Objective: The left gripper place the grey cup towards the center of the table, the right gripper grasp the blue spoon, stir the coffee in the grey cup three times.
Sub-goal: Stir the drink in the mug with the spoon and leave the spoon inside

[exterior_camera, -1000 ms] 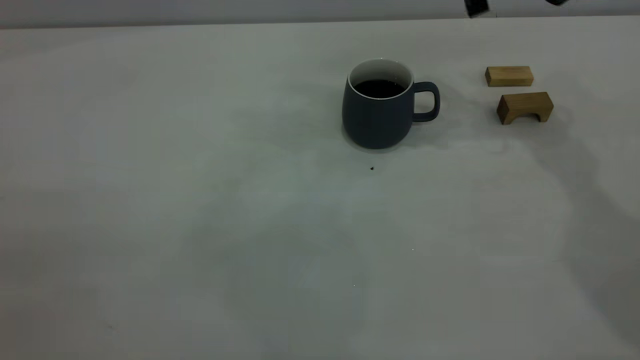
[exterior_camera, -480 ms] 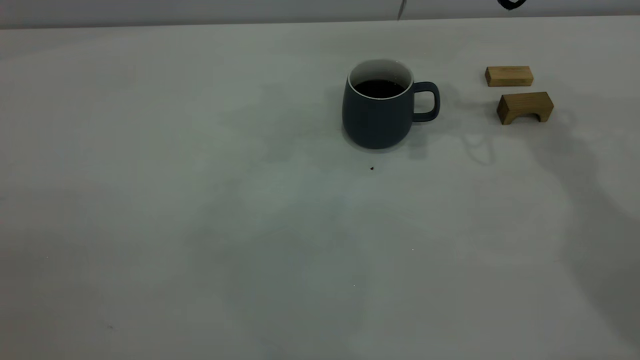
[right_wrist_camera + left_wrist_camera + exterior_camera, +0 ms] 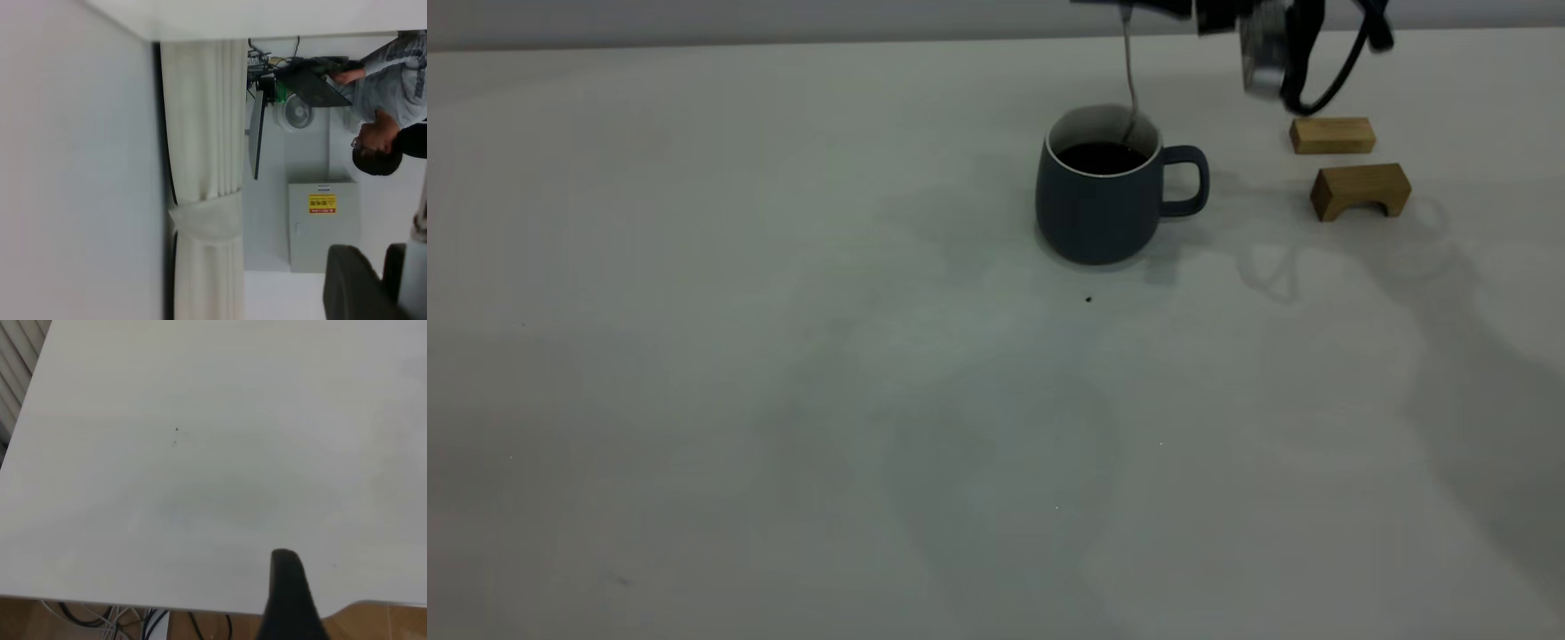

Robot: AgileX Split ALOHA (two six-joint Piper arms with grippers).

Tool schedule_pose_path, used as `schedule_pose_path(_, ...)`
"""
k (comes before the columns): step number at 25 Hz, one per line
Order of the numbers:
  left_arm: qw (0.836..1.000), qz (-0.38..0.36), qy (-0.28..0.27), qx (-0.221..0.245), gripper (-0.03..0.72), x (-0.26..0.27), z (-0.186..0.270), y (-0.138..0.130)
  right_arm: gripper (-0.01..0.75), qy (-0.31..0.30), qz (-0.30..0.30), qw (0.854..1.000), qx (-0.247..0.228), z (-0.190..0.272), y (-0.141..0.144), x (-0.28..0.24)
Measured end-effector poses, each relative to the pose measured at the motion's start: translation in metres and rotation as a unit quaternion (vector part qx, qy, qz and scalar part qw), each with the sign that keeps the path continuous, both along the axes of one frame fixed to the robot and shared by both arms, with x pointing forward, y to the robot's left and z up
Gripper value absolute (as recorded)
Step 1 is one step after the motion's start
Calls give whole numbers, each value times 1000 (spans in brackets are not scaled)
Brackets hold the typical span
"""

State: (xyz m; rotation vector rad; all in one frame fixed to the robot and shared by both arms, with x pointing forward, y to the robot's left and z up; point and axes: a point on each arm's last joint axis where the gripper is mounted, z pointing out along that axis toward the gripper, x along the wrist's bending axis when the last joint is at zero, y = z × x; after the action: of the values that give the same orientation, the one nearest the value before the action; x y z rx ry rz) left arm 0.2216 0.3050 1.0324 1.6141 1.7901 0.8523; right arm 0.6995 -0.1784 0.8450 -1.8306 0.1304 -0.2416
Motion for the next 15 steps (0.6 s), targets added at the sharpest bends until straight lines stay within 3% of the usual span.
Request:
schedule_pose_path(7,1000,0,0,0,585,0,0,0,106,12,4,1000,-11,-44,-1,-6)
schedule_pose_path(15,1000,0,0,0,585,0,0,0,106,-20,6,1000,0,-48,16,2)
